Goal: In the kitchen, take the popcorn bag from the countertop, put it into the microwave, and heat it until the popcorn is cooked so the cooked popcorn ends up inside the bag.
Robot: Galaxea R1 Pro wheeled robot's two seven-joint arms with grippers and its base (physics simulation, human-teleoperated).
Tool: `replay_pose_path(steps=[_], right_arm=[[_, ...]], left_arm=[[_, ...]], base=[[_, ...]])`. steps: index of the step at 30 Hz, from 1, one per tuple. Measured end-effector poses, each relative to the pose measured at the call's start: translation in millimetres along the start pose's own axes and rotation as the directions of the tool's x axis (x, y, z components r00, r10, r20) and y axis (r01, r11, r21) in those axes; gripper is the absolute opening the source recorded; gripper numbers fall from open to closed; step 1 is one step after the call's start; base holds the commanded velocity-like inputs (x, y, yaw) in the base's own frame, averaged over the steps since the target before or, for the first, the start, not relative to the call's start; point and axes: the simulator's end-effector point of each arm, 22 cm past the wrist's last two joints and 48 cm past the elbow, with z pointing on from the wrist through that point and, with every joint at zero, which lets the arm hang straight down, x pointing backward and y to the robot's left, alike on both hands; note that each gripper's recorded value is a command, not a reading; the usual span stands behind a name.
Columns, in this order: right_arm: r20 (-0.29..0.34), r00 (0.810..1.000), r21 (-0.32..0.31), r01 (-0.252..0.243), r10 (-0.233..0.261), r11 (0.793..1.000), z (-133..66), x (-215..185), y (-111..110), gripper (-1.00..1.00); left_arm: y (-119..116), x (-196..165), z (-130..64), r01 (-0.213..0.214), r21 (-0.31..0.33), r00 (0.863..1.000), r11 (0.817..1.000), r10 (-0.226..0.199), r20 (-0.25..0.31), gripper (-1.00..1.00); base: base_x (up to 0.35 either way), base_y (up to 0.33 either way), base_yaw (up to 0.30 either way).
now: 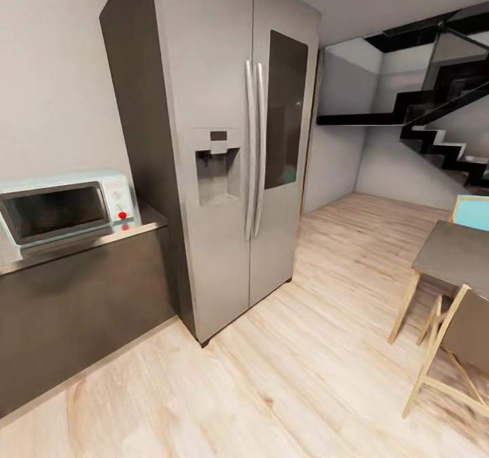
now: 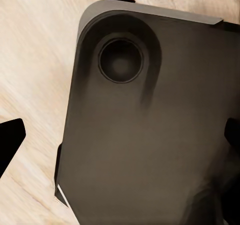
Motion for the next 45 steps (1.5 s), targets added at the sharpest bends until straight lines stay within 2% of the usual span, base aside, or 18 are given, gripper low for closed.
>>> replay_pose_path(steps=[7, 45], right_arm=[[0.000, 1.000, 0.001, -0.001, 0.001, 1.000, 0.1, -0.3, -0.8, 1.00], [-0.001, 1.000, -0.001, 0.000, 0.000, 1.000, 0.1, 0.3, 1.0, 1.00]], left_arm=[[0.2, -1.1, 0.1, 0.002, 0.000, 1.000, 1.000, -0.002, 0.003, 1.00], [-0.8, -0.5, 0.1, 0.003, 0.001, 1.000, 1.000, -0.003, 0.001, 1.00]], base=[[0.175, 0.000, 0.265], [0.001, 0.000, 0.268]])
